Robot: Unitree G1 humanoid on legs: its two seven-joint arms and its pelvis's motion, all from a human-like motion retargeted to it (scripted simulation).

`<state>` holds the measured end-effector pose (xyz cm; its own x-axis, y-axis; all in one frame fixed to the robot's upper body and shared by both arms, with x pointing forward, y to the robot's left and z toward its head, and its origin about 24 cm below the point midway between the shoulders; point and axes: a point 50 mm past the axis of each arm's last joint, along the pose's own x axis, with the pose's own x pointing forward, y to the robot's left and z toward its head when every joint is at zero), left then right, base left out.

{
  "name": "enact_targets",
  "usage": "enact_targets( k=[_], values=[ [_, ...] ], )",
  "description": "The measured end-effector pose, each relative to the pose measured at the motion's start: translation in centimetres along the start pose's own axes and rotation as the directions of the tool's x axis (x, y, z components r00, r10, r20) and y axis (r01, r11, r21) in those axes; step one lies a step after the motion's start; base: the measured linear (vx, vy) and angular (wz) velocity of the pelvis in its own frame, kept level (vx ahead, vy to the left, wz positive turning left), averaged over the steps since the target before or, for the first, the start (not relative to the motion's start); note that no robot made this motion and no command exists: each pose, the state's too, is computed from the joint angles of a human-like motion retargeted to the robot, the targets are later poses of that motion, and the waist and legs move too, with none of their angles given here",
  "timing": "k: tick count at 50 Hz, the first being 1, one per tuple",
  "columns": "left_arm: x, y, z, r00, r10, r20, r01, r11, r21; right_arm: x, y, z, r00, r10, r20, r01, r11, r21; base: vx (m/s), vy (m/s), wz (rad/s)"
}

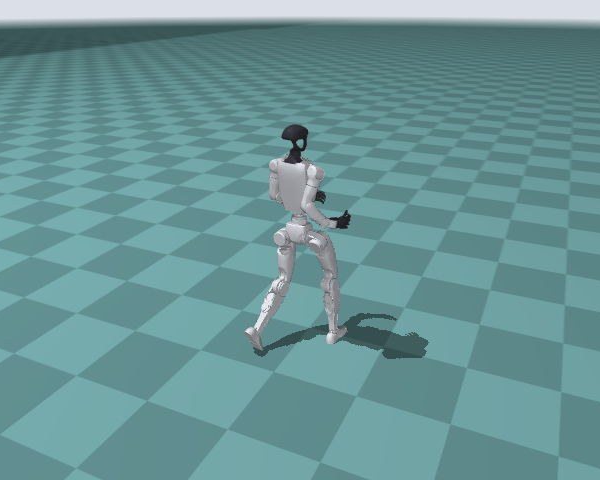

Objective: Walk run

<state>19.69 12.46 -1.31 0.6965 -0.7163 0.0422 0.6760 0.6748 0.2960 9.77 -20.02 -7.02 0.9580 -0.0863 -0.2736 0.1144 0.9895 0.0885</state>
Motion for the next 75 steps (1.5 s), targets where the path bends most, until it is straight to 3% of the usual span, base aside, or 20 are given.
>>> enact_targets(
  k=[6, 9, 12, 17, 25, 29, 33, 39, 45, 48, 52, 55, 62, 70, 75],
  values=[
    [-5.5, -8.0, -7.8, 0.867, 0.014, -0.498, -0.176, 0.943, -0.281, 6.2, 0.7, 4.0, 0.980, 0.112, 0.166, -0.113, 0.994, -0.001, 0.77, -0.15, 0.81],
    [-9.5, -10.5, -9.5, 0.743, 0.030, -0.669, -0.339, 0.878, -0.337, 8.1, 1.1, 6.9, 0.948, 0.164, 0.274, -0.152, 0.986, -0.066, 0.63, -0.17, -0.49],
    [-13.9, -11.2, -10.4, 0.585, 0.088, -0.806, -0.511, 0.812, -0.282, 9.2, 1.5, 9.4, 0.909, 0.234, 0.344, -0.188, 0.969, -0.162, 0.56, -0.18, -0.30],
    [-19.4, -11.8, -11.0, 0.330, 0.090, -0.940, -0.673, 0.720, -0.168, 10.3, 0.3, 12.0, 0.882, 0.297, 0.365, -0.179, 0.929, -0.324, 0.69, -0.10, 0.42],
    [-25.5, -16.4, -9.8, -0.089, -0.160, -0.983, -0.845, 0.535, -0.010, 10.0, -1.4, 6.0, 0.969, 0.237, 0.072, -0.194, 0.906, -0.376, 1.01, -0.24, 0.55],
    [-24.9, -16.6, -9.9, -0.076, -0.243, -0.967, -0.808, 0.583, -0.083, 7.9, -1.5, 0.4, 0.976, 0.147, -0.159, -0.199, 0.899, -0.391, 0.84, 0.14, 1.54],
    [-19.8, -15.1, -11.4, 0.080, -0.176, -0.981, -0.718, 0.673, -0.179, 4.0, -3.5, -4.4, 0.935, -0.029, -0.353, -0.112, 0.921, -0.373, 0.74, 0.30, 1.69],
    [-11.9, -9.4, -12.7, 0.420, -0.046, -0.907, -0.447, 0.859, -0.251, -7.1, -5.5, -11.1, 0.635, -0.270, -0.724, 0.086, 0.956, -0.281, 0.70, 0.19, 2.97],
    [-6.7, -2.3, -11.8, 0.610, 0.030, -0.792, -0.159, 0.984, -0.085, -18.0, -2.1, -14.1, 0.231, -0.195, -0.953, 0.254, 0.958, -0.134, 0.75, -0.12, 2.55],
    [-5.8, -0.2, -11.4, 0.637, 0.094, -0.765, -0.145, 0.989, 0.001, -20.0, -0.4, -14.5, 0.173, -0.129, -0.976, 0.260, 0.962, -0.081, 0.71, -0.15, 0.91],
    [-7.7, 0.7, -11.6, 0.590, 0.182, -0.787, -0.242, 0.969, 0.042, -19.5, -0.3, -14.5, 0.186, -0.104, -0.977, 0.145, 0.986, -0.078, 0.79, -0.16, -0.15],
    [-10.6, -1.4, -12.5, 0.485, 0.154, -0.861, -0.313, 0.950, -0.006, -18.0, -1.6, -14.3, 0.213, -0.141, -0.967, 0.065, 0.989, -0.130, 0.87, -0.04, 1.14],
    [-18.2, -11.4, -12.6, 0.142, -0.163, -0.976, -0.303, 0.932, -0.199, -14.4, -3.7, -13.8, 0.261, -0.215, -0.941, 0.095, 0.976, -0.196, 0.99, -0.26, 1.35],
    [-21.9, -18.1, -10.3, 0.037, -0.344, -0.938, -0.246, 0.907, -0.342, -6.2, -4.9, -11.9, 0.418, -0.225, -0.880, 0.029, 0.972, -0.235, 0.76, -0.24, 0.64],
    [-24.2, -20.7, -8.8, -0.046, -0.395, -0.917, -0.328, 0.873, -0.360, -0.2, -6.3, -9.0, 0.614, -0.251, -0.748, -0.033, 0.939, -0.342, 0.66, -0.16, -0.01]
  ],
)
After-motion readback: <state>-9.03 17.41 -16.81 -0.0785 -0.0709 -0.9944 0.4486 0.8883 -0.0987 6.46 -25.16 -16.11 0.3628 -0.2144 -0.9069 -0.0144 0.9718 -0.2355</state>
